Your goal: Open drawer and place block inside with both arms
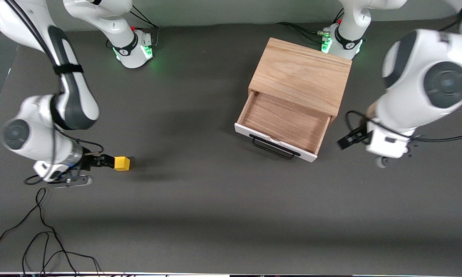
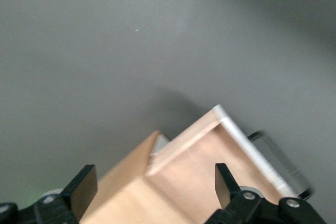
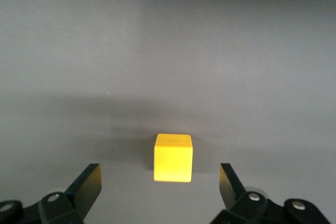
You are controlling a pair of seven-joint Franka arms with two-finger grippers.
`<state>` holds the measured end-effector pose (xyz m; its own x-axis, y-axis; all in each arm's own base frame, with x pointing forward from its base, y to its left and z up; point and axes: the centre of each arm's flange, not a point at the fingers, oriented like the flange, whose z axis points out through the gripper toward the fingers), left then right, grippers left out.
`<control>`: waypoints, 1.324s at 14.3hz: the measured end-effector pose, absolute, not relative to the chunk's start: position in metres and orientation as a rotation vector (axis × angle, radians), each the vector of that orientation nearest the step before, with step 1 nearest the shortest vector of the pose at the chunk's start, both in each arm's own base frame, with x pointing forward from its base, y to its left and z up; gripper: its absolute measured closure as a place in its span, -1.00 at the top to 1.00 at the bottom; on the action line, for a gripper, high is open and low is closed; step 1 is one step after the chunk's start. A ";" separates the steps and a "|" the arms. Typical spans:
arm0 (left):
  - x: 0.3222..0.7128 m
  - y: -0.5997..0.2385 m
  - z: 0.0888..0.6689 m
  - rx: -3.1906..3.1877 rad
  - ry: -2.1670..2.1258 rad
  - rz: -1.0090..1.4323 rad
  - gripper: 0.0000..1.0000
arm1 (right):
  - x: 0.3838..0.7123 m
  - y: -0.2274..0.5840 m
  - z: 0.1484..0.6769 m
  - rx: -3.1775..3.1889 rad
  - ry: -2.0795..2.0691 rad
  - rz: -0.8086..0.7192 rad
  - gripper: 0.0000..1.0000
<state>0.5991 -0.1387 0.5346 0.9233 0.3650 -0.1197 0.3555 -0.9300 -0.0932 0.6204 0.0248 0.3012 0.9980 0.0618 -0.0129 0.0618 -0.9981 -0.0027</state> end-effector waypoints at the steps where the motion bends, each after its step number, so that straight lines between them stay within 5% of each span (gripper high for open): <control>1: 0.593 -0.120 0.540 -3.029 -0.489 0.224 1.00 | 0.615 0.024 0.280 -3.139 -0.096 0.035 1.00; 13: 0.531 -0.049 0.565 -3.099 -0.011 0.237 1.00 | 0.594 0.020 0.200 -3.148 -0.090 0.082 0.95; 15: 0.531 -0.041 0.566 -3.101 0.042 0.232 1.00 | 0.594 0.020 0.198 -3.149 -0.090 0.083 0.58; 19: 0.533 -0.036 0.569 -3.105 0.044 0.195 1.00 | 0.594 0.020 0.198 -3.149 -0.091 0.081 0.29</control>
